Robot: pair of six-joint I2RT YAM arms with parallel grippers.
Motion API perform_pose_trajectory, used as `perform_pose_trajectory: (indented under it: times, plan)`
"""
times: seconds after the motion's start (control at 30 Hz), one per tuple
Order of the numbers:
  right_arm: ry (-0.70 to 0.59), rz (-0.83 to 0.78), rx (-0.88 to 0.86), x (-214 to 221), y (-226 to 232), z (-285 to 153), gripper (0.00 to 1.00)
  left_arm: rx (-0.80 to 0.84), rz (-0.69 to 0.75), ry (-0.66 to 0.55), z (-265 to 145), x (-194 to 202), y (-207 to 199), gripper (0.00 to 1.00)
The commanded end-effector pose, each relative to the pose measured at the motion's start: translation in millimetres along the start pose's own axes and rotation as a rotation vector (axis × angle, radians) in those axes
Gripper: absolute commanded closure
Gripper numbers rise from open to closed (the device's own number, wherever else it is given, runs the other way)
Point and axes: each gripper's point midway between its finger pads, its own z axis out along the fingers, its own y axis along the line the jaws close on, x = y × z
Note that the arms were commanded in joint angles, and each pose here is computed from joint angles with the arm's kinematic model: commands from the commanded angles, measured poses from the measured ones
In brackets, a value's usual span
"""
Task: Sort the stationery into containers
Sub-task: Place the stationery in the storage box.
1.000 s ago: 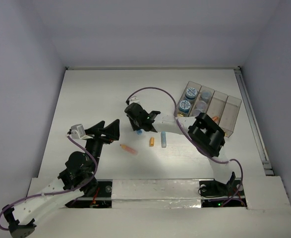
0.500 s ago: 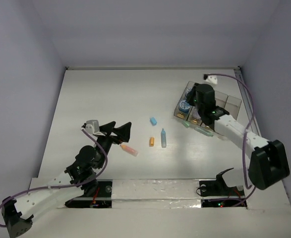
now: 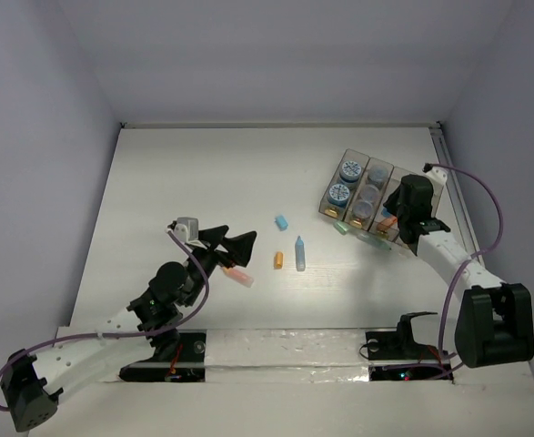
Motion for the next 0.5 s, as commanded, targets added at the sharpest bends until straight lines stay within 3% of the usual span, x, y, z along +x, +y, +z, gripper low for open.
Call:
perform_pose_trajectory:
  times: [0.0,0.23,0.43,0.47]
  plan:
    - [-0.024,0.016,0.002,-7.3,-1.2,6.1,0.86,0.061,-0.041,-0.074,2.5,-28.8,-20.6,0.01]
    - [0.009,-0.011,0.032,-0.5,-7.7,18.3,0.8,0.045,-0.038,-0.087,0.7,-32.1,-17.0,0.01]
    - [0.022,-0.023,0.034,3.1,-7.9,21.6,0.66,0.041,-0.031,-0.077,2.7,-29.4,-16.8,0.01]
    - [0.022,-0.026,0.034,3.0,-8.1,21.2,0.6,0.041,-0.028,-0.074,3.4,-28.6,-17.0,0.01]
